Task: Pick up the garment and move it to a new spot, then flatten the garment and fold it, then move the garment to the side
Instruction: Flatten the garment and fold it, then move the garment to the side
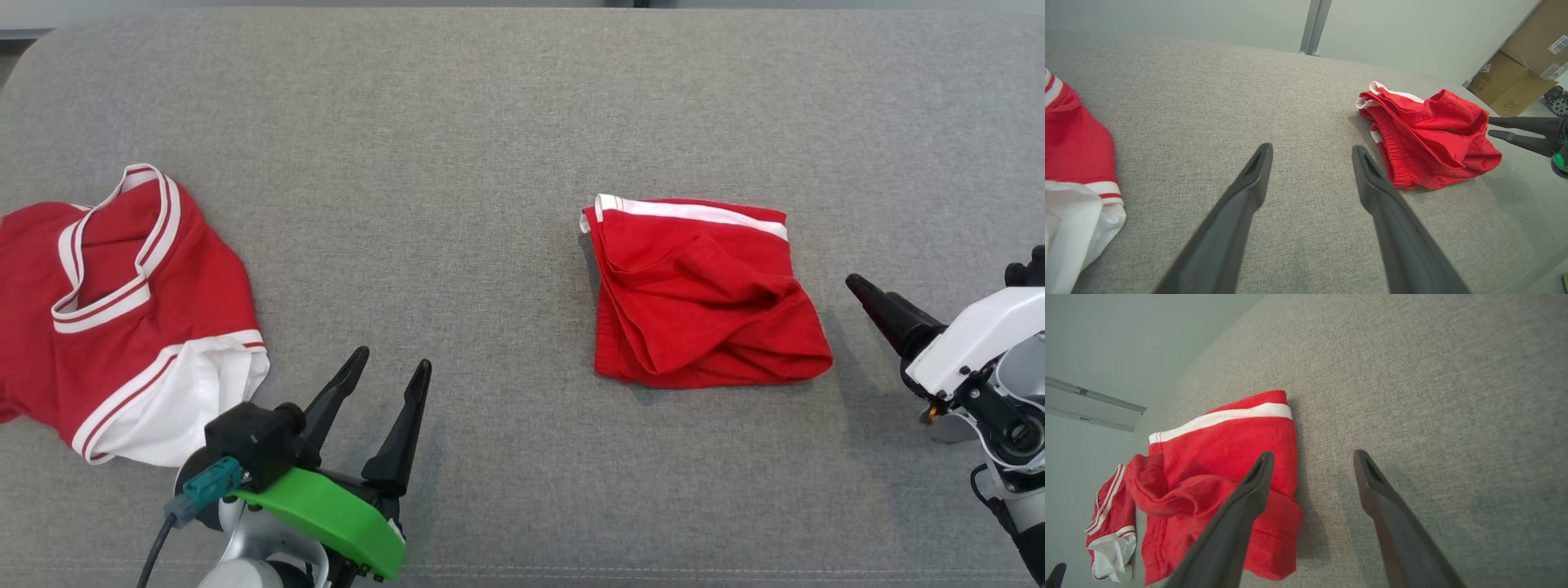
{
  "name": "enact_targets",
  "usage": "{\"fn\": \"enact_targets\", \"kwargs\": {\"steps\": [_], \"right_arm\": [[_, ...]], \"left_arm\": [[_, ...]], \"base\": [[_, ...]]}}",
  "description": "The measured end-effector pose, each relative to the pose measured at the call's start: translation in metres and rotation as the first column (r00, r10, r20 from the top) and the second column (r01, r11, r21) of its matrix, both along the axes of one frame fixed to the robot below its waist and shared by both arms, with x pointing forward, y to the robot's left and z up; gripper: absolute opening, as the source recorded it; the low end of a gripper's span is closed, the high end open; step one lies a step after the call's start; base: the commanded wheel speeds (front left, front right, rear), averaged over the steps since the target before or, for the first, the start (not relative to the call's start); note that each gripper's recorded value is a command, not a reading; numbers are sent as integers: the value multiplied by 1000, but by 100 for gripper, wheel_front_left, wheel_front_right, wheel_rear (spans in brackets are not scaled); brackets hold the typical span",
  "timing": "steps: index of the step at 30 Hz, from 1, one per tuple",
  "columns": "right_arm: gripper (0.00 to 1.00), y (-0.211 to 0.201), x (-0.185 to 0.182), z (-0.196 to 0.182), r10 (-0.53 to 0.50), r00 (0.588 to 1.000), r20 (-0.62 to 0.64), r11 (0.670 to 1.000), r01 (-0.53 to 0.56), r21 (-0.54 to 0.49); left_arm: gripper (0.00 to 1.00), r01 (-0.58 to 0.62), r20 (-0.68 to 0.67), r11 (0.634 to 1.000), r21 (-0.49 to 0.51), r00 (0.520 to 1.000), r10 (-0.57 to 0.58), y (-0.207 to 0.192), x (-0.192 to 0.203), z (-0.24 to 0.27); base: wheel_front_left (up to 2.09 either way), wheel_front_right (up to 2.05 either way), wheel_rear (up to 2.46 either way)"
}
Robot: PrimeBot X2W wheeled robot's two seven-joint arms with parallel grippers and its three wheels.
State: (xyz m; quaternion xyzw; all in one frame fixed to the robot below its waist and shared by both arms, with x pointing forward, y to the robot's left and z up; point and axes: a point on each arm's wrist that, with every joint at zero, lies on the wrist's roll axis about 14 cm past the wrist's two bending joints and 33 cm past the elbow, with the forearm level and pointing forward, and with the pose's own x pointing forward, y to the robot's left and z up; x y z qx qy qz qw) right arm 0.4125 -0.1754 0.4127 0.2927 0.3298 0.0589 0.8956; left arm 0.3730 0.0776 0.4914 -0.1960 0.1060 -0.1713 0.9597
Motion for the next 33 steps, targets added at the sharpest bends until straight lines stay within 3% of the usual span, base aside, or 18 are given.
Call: {"fn": "enact_targets", "kwargs": {"steps": [22,23,25,33], "right_arm": [[100,56,15,-32,114,991,-68,990,-108,86],[79,61,16,-32,133,989,-66,988,-127,90],[0,65,22,-28,143,989,-47,986,-138,91],[0,71,38,-3,206,977,51,974,-210,84]], "left_arm": [[100,-74,-26,997,13,997,75,22,-7,-6],[100,-78,-28,997,14,997,79,23,-7,-7],[100,-89,-28,996,16,996,89,26,-6,-7],[100,-117,-21,993,24,993,118,35,-2,-10]], "base": [[0,0,0],[0,0,0],[0,0,0],[0,0,0]]}}
